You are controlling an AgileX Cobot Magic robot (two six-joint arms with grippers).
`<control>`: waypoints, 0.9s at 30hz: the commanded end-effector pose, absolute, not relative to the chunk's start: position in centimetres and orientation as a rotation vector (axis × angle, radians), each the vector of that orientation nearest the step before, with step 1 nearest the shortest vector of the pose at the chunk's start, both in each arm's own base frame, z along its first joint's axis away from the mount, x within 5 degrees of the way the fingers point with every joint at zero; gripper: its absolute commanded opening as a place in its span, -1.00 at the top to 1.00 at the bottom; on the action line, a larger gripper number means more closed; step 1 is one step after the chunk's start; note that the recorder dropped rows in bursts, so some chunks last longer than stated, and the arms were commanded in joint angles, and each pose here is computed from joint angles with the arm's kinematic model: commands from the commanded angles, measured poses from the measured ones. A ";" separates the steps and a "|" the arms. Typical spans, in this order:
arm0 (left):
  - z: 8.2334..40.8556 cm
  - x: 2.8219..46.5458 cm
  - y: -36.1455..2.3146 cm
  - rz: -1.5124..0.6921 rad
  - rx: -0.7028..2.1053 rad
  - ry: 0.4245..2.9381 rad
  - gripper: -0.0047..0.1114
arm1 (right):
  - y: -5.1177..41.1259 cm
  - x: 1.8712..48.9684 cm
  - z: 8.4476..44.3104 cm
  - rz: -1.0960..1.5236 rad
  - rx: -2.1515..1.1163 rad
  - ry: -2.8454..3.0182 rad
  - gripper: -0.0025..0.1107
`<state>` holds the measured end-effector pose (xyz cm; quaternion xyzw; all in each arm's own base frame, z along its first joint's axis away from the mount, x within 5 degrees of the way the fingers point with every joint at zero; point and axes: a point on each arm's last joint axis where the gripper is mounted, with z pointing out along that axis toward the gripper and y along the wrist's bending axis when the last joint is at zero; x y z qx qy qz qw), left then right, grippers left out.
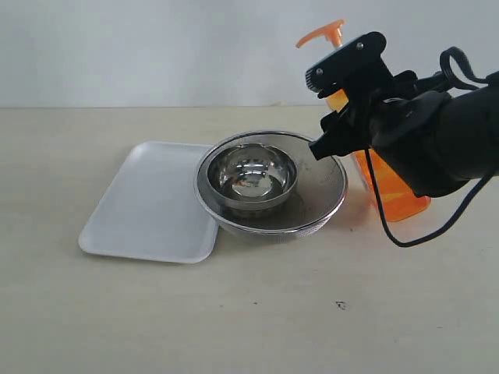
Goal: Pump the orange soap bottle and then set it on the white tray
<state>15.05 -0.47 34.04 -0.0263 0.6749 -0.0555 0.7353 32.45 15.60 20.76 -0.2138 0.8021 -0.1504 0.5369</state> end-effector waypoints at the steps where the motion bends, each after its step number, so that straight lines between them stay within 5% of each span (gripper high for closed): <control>1: 34.7 15.0 -0.5 -0.132 -0.061 1.426 0.84 | 15.4 32.6 21.9 -0.389 -0.482 1.856 0.96; 13: 34.2 15.8 -1.0 -0.026 0.114 1.457 0.84 | 15.3 32.7 22.0 -0.404 -0.467 1.847 0.96; 27: 34.5 27.1 -4.6 -0.297 0.444 1.514 0.84 | 15.2 32.7 22.1 -0.410 -0.462 1.843 0.96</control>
